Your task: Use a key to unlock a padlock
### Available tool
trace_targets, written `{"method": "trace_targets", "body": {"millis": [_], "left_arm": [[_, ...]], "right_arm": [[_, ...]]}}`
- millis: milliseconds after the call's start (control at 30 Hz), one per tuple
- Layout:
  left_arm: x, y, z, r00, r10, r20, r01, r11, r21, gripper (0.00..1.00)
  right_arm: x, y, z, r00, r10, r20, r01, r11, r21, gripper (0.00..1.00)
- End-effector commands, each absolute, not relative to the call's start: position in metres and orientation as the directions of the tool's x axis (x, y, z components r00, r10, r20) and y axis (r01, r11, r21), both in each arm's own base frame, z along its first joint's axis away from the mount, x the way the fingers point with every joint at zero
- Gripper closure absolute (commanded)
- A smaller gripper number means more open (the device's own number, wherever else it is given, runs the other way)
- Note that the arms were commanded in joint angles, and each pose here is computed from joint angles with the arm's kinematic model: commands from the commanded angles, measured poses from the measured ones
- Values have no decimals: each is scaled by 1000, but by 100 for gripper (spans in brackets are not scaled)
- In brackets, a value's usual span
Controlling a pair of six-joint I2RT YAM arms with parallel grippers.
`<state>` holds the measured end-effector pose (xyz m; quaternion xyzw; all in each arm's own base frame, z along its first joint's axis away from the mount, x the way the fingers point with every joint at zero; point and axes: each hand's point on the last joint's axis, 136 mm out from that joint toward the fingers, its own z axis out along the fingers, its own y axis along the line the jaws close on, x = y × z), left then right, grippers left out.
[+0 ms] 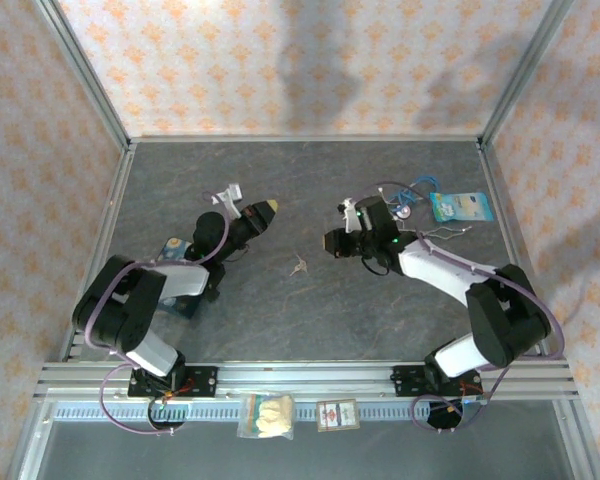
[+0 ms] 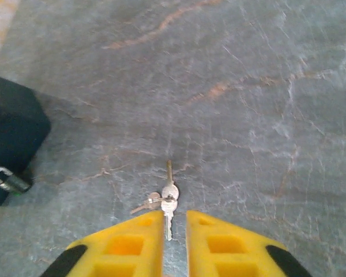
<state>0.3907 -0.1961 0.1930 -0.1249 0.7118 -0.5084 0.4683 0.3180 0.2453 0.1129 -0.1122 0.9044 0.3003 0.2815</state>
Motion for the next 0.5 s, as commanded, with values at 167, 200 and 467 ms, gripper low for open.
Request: {"method": "trace_targets", "body": {"millis": [167, 200, 467], "left_arm": [[393, -152, 177, -439, -587, -680, 138, 704, -697, 95], [392, -151, 178, -433, -586, -685, 135, 710, -692, 88], [387, -139, 181, -397, -611, -684, 106, 710, -696, 41]], "right_arm": [[329, 224, 75, -829, -90, -552, -260, 936, 238, 50], [329, 226, 73, -827, -108, -551, -268, 938, 219, 46], [333, 257, 62, -804, -257, -536, -360, 928, 94, 41]]}}
